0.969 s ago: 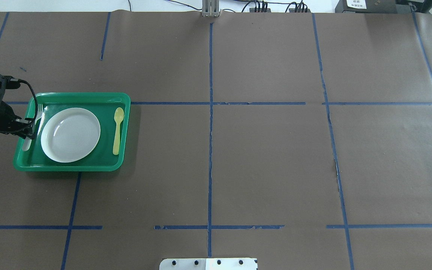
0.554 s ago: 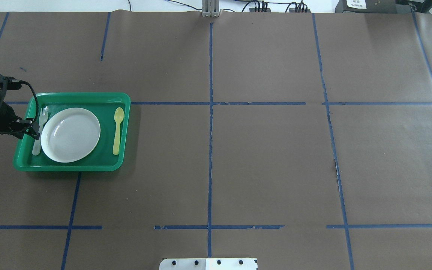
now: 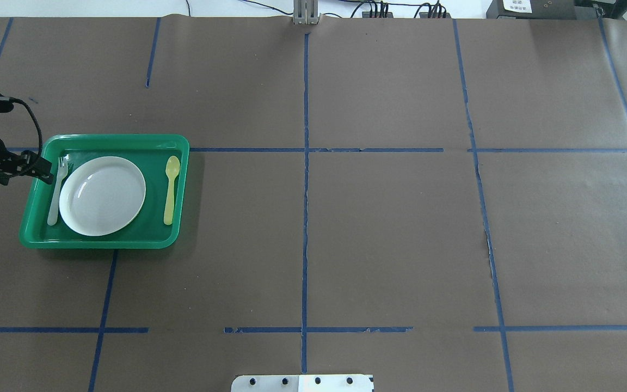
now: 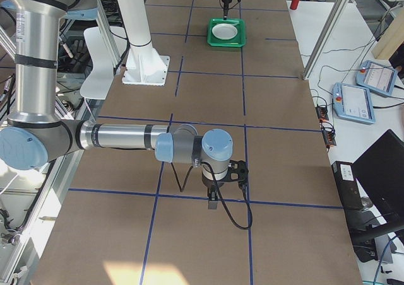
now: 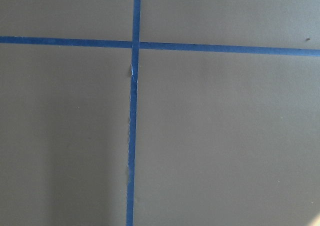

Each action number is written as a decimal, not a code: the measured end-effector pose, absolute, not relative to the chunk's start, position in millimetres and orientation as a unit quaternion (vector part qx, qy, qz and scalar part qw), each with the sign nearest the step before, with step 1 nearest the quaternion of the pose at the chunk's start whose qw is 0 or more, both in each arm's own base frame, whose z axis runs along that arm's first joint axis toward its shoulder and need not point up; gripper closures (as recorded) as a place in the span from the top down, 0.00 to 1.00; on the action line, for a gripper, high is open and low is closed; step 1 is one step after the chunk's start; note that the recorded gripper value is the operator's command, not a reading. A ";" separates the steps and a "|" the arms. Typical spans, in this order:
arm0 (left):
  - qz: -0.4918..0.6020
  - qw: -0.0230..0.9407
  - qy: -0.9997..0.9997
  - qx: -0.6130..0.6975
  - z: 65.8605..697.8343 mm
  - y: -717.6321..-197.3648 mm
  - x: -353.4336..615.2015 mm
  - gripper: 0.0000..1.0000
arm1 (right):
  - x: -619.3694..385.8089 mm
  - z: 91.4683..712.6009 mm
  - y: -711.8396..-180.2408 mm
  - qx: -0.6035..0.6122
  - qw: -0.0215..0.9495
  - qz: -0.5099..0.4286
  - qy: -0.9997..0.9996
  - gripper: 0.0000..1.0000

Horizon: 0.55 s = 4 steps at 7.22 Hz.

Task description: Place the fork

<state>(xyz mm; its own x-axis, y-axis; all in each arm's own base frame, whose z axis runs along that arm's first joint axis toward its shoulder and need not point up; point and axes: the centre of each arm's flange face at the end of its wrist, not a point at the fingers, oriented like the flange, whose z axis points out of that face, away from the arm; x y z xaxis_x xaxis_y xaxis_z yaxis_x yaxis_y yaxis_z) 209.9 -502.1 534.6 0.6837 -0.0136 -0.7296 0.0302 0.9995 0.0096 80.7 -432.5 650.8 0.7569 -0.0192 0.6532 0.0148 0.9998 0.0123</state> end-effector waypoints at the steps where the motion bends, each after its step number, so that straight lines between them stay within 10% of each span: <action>1: -0.009 0.918 0.395 0.028 533.6 -510.9 178.6 1.00 | 80.7 650.9 -432.5 0.003 0.937 -0.009 -0.349 1.00; 4: 0.055 0.933 0.352 0.058 546.4 -523.0 59.5 1.00 | 80.7 650.9 -432.5 0.003 0.937 -0.009 -0.349 1.00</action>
